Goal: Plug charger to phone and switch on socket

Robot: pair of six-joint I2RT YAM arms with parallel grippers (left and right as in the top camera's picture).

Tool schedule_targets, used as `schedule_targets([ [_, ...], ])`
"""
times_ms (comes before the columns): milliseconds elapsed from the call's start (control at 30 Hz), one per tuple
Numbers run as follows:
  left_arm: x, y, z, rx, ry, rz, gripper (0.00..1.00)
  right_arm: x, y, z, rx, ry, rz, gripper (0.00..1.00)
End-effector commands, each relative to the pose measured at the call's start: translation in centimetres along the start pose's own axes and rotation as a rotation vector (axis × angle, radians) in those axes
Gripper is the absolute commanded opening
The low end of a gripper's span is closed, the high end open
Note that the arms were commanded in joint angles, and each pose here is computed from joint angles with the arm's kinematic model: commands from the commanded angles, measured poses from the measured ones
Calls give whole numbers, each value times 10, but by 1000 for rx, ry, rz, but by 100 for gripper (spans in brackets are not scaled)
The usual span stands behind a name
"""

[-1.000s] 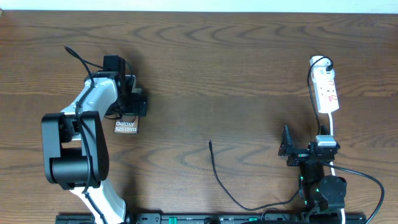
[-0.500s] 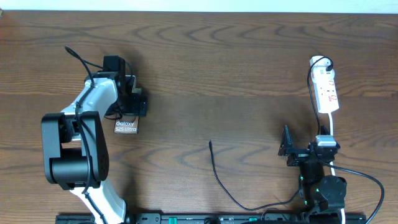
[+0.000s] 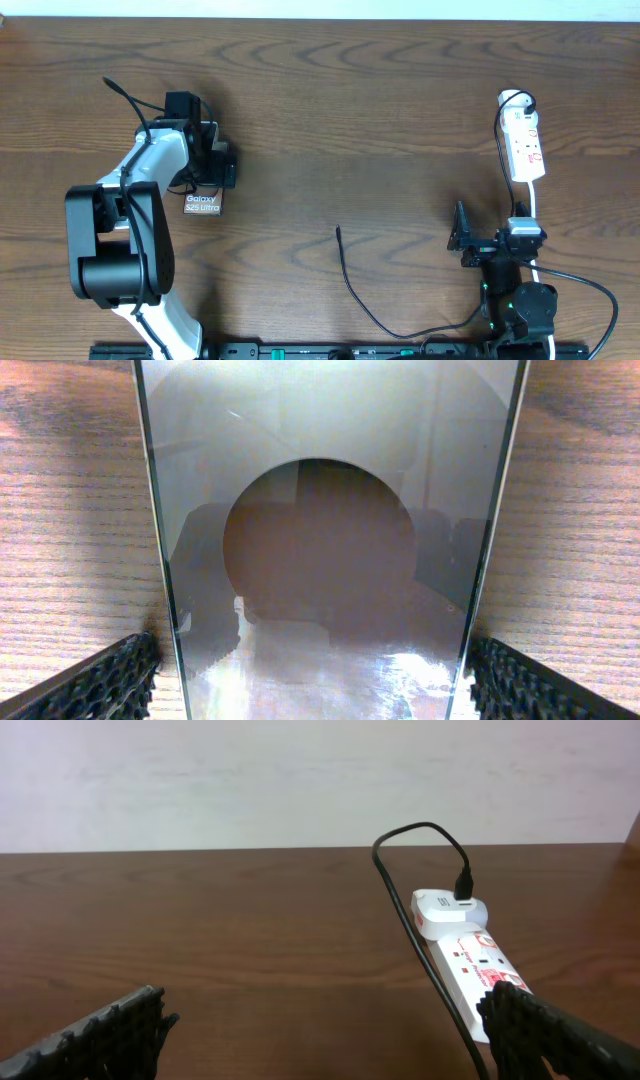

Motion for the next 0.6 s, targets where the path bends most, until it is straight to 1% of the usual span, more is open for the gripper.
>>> schedule_targets([
  [0,-2,-14,16,67,2,16,98,-1,-1,0,3,-4,13,99],
  [567,-2,-11,17,48,5,15,98,-1,-1,0,3,-4,13,99],
])
Point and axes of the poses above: each gripper's point midway between its finger pads, its own z axis out along the fingers, its own x axis along the line the jaws close on, y = z × x, the point moved 9 cm from there along -z, back along the fingers, and after that the axes turned 9 degrees about z, right-handed, at the moved point
